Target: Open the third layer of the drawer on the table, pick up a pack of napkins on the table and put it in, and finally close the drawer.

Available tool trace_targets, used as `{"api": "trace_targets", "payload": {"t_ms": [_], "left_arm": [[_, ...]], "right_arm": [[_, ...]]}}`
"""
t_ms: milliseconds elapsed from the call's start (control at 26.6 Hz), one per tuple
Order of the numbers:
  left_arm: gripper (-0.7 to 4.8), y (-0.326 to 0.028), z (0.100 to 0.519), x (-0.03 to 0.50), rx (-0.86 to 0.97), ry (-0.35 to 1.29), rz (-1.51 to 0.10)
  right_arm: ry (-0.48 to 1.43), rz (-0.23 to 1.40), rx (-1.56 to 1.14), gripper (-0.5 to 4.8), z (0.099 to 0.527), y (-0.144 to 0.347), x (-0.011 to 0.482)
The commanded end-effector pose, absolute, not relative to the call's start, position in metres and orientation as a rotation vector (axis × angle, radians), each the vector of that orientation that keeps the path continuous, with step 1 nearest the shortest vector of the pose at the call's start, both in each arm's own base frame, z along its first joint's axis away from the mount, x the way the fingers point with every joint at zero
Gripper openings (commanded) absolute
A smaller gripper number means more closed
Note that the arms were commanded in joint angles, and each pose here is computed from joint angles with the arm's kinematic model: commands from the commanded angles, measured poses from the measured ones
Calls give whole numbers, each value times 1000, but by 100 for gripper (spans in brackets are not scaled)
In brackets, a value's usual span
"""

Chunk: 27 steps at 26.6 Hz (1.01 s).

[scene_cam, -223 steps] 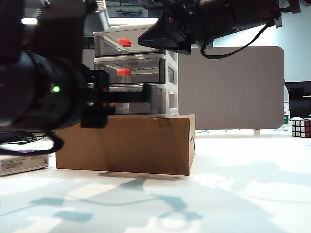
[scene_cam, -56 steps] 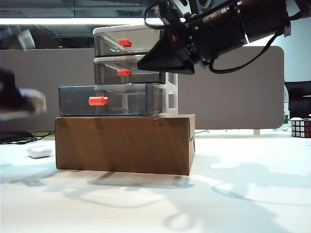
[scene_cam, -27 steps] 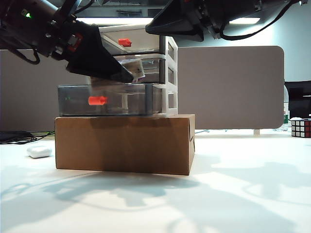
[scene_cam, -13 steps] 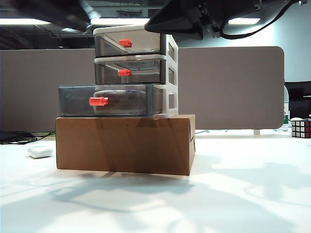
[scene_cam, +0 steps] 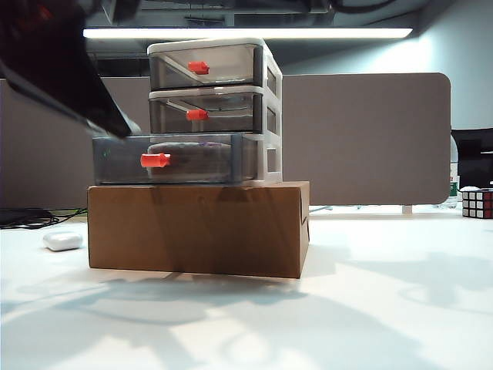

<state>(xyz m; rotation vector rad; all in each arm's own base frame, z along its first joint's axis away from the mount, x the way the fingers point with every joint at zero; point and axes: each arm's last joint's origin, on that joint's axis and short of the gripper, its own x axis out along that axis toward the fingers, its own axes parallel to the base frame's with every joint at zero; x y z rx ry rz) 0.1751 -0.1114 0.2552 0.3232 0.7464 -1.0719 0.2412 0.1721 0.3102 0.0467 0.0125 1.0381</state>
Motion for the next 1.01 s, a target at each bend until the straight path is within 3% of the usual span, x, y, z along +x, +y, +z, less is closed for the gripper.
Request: {"api": "trace_targets", "payload": {"t_ms": [38,451,1014], "left_arm": [[-6,-116,250,183,322,745,-1075],[-6,-120,247,194,344,701,-1035],[-6,-128,246,214,393,584,-920]], "right_arm": [[-46,995,19,-6,323,173,244],[122,917,-25,-6,327,196,288],[273,804,-77,-6,320,192,290]]}}
